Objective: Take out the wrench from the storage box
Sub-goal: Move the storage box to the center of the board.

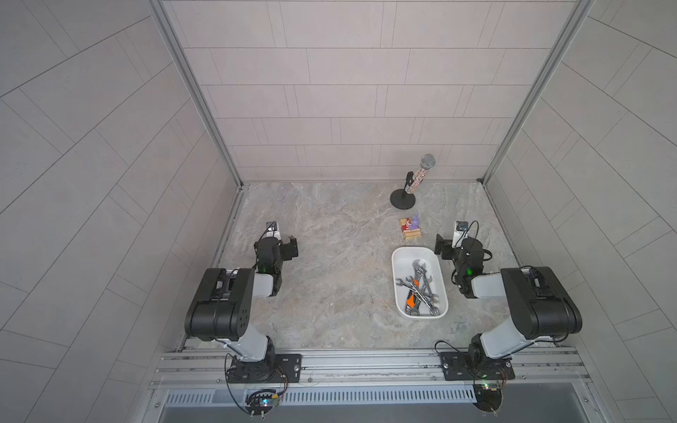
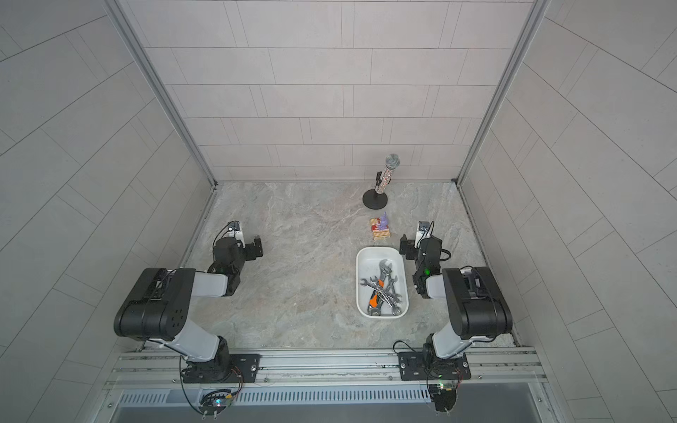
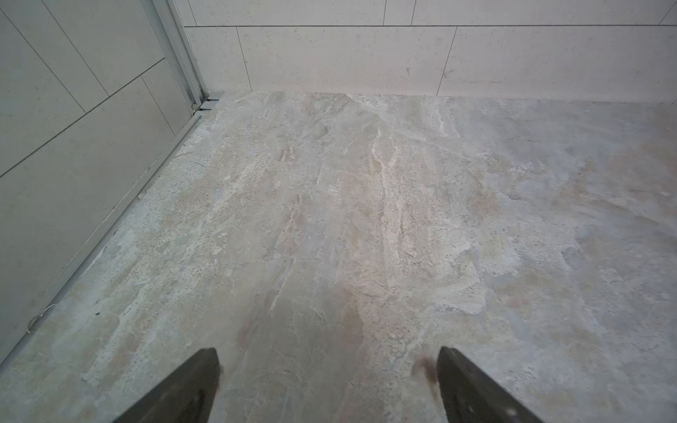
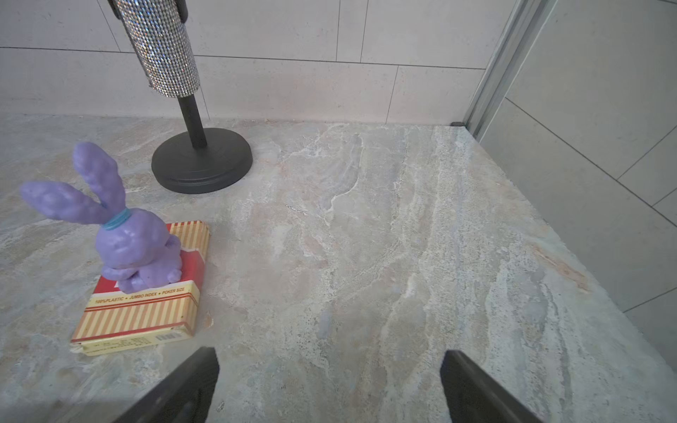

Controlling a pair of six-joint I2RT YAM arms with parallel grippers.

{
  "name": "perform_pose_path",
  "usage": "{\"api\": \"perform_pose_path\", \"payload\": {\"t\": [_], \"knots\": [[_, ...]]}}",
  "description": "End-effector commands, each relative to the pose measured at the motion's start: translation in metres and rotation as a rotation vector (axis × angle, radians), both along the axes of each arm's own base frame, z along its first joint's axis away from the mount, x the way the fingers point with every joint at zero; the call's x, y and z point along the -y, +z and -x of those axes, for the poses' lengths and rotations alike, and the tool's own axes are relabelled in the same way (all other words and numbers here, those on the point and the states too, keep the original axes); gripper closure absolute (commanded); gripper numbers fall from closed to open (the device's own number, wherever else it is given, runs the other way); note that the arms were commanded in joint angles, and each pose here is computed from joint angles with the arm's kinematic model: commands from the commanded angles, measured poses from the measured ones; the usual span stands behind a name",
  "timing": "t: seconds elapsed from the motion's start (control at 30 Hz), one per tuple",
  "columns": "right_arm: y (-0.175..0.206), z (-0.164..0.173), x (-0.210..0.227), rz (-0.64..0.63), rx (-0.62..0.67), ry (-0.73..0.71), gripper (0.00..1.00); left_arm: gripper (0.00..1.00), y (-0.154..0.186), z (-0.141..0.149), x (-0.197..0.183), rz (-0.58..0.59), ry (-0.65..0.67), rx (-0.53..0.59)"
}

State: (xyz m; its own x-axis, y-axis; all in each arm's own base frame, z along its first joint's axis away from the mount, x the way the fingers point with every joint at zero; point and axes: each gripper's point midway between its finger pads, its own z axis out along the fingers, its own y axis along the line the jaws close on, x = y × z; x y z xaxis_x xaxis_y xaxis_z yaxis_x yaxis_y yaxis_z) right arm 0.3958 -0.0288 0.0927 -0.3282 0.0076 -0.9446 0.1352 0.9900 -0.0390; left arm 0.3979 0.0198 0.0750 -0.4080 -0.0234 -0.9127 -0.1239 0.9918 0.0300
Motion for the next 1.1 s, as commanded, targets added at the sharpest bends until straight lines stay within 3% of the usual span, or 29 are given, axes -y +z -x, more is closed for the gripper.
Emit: {"api": "perform_pose_path", "payload": {"t": [0.0,0.47,0.57,0.63,0.7,0.8,0.9,1.07], "knots": [[-0.003,0.001,0.001,-0.009,-0.014,-0.001,0.00,0.00,0.010,0.000,0.000,-0.002,-0.003,0.033],[-0.003,0.002,0.000,0.007,-0.016,-0.005,0.00,0.00,0.009,0.002,-0.008,0.001,0.042,0.031],[0.009,0.005,0.013,0.044,-0.002,-0.111,0.00,0.00,0.010,0.002,-0.008,-0.004,0.040,0.036],[0.029,0.004,0.011,0.099,-0.030,-0.143,0.00,0.00,0.025,0.007,-0.028,-0.035,0.185,0.064],[0.057,-0.003,-0.001,0.153,-0.094,-0.159,0.00,0.00,0.062,0.028,-0.052,-0.141,0.426,0.046],[0.089,-0.004,-0.024,0.178,-0.181,-0.109,0.00,0.00,0.105,0.044,-0.048,-0.184,0.495,0.080],[0.111,0.011,-0.037,0.087,-0.201,-0.106,0.00,0.00,0.126,0.055,-0.026,-0.143,0.457,0.092],[0.096,0.052,-0.092,-0.277,-0.238,0.066,0.00,0.00,0.124,0.060,0.045,0.013,0.283,0.013]]}}
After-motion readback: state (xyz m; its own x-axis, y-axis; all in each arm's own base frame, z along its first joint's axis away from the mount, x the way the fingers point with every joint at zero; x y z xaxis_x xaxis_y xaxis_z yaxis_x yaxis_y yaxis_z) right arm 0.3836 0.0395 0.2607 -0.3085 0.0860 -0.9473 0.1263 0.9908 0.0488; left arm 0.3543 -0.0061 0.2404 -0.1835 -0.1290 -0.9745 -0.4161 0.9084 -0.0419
